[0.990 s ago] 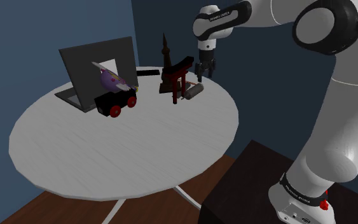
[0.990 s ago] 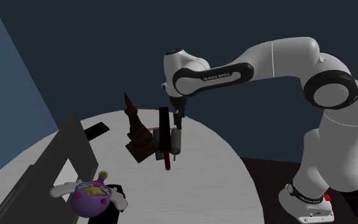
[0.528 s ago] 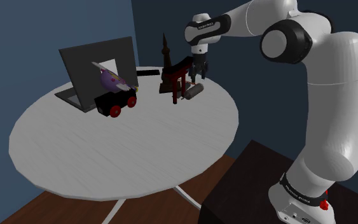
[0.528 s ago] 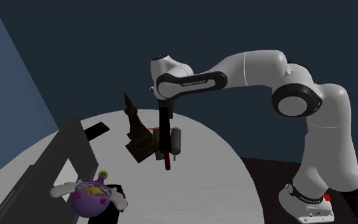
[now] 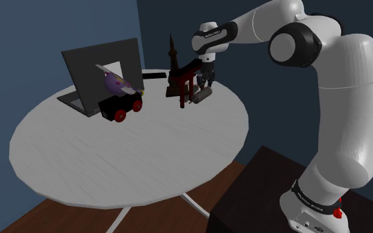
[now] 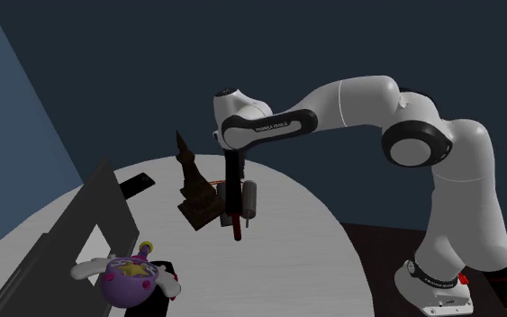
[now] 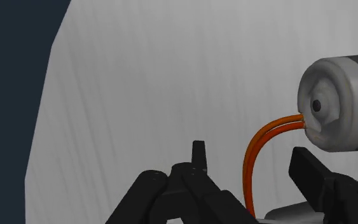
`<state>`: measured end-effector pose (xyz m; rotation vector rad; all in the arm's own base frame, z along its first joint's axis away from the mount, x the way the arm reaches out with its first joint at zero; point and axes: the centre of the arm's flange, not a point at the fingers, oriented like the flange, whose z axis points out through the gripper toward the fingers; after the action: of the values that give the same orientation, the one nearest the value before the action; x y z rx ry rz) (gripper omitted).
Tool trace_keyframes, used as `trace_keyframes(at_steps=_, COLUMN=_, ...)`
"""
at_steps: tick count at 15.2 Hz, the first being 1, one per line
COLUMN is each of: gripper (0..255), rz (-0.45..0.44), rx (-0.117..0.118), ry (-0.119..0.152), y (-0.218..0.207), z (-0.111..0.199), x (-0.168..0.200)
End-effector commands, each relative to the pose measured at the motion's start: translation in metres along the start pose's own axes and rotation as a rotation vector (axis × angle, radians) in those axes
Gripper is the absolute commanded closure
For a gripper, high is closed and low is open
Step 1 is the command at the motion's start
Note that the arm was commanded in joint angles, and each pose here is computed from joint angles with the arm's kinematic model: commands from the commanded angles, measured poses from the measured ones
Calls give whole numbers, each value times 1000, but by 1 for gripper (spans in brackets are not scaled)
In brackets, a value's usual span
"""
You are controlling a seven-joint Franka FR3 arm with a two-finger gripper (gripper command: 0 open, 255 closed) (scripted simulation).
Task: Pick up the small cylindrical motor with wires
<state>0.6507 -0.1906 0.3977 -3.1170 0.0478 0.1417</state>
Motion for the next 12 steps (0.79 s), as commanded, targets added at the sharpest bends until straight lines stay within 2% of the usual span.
trace_keyframes(at_steps=1, gripper=255, rz=0, rx=2, ry=-2, y=-1, z=2, x=0)
trace_keyframes(at_steps=9, gripper=255, rz=0, rx=2, ry=-2, y=-1, z=2, x=0)
trace_keyframes(at_steps=12, gripper=255, rz=0, rx=2, ry=-2, y=-1, z=-14, x=-1)
